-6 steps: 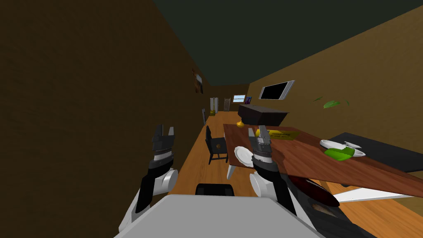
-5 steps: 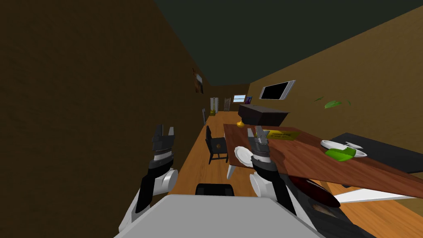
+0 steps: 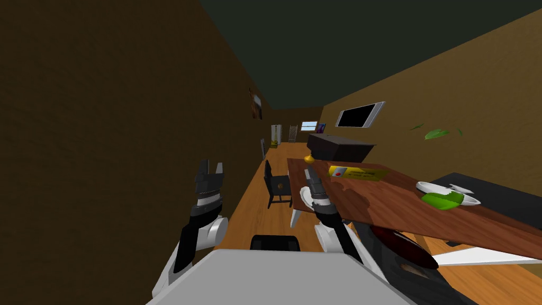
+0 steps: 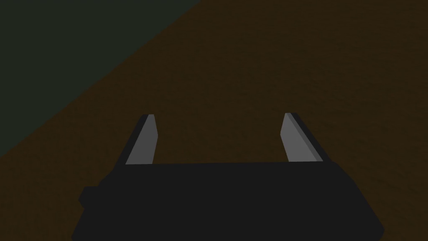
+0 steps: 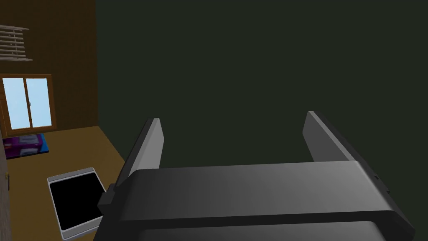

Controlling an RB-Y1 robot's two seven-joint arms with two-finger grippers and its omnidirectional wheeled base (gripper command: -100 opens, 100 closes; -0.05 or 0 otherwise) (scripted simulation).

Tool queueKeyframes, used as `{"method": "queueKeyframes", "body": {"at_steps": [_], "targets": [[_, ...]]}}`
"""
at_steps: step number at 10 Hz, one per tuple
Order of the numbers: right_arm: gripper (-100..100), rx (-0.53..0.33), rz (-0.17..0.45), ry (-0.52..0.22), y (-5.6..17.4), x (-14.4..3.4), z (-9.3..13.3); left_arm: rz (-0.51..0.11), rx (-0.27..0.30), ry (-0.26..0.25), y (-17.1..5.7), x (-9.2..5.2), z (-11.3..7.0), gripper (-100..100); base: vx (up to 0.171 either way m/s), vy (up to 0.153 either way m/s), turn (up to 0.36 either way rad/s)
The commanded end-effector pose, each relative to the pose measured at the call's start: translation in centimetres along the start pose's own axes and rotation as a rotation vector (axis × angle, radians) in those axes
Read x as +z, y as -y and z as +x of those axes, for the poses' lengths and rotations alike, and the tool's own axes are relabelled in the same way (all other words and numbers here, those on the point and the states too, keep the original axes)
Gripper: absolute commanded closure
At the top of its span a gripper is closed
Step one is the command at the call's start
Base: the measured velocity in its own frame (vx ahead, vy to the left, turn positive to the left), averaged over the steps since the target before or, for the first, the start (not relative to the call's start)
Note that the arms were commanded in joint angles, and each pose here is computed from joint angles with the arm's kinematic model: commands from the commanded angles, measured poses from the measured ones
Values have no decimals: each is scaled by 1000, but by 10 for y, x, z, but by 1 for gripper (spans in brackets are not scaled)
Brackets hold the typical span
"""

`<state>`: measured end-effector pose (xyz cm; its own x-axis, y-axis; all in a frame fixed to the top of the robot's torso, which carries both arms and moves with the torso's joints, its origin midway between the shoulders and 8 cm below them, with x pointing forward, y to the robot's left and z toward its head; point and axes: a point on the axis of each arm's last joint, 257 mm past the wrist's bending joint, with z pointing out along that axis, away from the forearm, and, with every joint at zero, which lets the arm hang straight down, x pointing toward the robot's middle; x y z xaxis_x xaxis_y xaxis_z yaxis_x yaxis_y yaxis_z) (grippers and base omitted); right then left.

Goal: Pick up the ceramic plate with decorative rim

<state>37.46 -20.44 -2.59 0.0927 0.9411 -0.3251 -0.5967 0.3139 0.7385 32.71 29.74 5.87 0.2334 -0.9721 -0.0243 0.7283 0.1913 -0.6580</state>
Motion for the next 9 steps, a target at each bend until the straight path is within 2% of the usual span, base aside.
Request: {"method": "queueKeyframes", "body": {"at_steps": [1,3,4,6,7,8,9], "targets": [[-100,-24,47,-61,18,-2,24,0,0,0,0,0,0,0,-35,-14,45],[-100,-61,127,-169,49,-11,66,0,0,0,0,0,0,0,-65,-26,94],[-100,-74,129,-178,51,-12,68,0,0,0,0,0,0,0,-50,-37,46],[-100,-118,203,-296,81,-29,113,0,0,0,0,0,0,0,-54,-32,100],[-100,-140,212,-309,85,-31,116,0,0,0,0,0,0,0,-56,-31,32],[-100,-174,237,-368,95,-39,137,0,0,0,0,0,0,0,-53,-26,45],[-100,-179,252,-379,102,-44,140,0,0,0,0,0,0,0,-38,-18,47]]}}
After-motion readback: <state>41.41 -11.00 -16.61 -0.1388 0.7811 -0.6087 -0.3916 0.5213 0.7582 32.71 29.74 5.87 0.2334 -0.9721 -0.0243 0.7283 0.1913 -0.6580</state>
